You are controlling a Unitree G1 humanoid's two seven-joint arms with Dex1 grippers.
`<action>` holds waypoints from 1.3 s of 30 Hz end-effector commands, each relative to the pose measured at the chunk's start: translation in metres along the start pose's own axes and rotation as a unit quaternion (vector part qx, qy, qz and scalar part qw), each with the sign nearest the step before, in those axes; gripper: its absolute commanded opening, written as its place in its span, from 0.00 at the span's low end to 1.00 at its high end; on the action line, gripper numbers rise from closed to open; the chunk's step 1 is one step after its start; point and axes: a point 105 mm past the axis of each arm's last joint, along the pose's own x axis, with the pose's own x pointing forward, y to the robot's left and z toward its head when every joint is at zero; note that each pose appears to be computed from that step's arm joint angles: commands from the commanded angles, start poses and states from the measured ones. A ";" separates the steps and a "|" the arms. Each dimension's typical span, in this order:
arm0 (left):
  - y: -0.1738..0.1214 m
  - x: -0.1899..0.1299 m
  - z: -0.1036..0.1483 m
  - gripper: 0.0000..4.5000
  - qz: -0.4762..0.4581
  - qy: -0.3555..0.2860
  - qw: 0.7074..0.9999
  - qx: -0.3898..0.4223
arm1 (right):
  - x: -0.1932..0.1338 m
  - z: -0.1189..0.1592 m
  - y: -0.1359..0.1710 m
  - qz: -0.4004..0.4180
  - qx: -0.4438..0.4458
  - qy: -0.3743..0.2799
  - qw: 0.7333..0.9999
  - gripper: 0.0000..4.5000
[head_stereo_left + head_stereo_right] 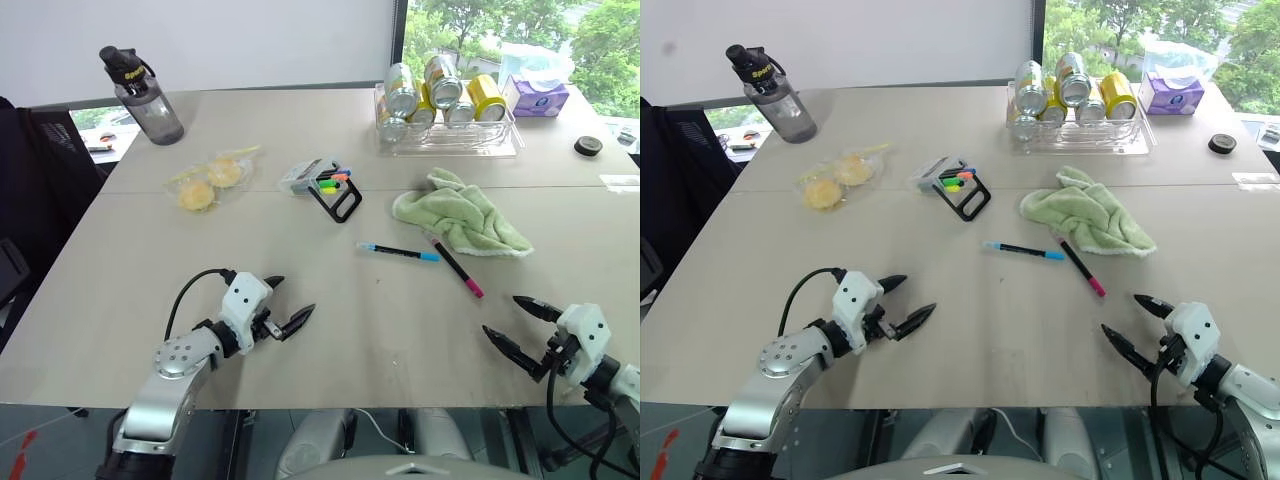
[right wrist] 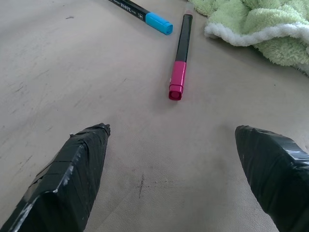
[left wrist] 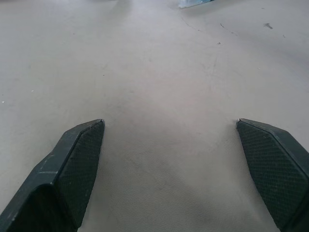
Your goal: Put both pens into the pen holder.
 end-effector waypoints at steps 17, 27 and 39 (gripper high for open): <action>0.008 0.000 -0.018 1.00 0.001 0.000 1.000 0.002 | -0.001 0.010 -0.004 -0.015 -0.010 -0.023 1.000 0.99; 0.020 -0.001 0.017 1.00 -0.010 -0.037 0.999 0.020 | 0.020 0.048 -0.029 -0.064 -0.031 -0.089 0.993 0.99; 0.017 -0.008 0.113 1.00 -0.160 -0.090 0.981 0.056 | 0.134 0.114 -0.073 -0.095 -0.055 -0.116 0.987 0.99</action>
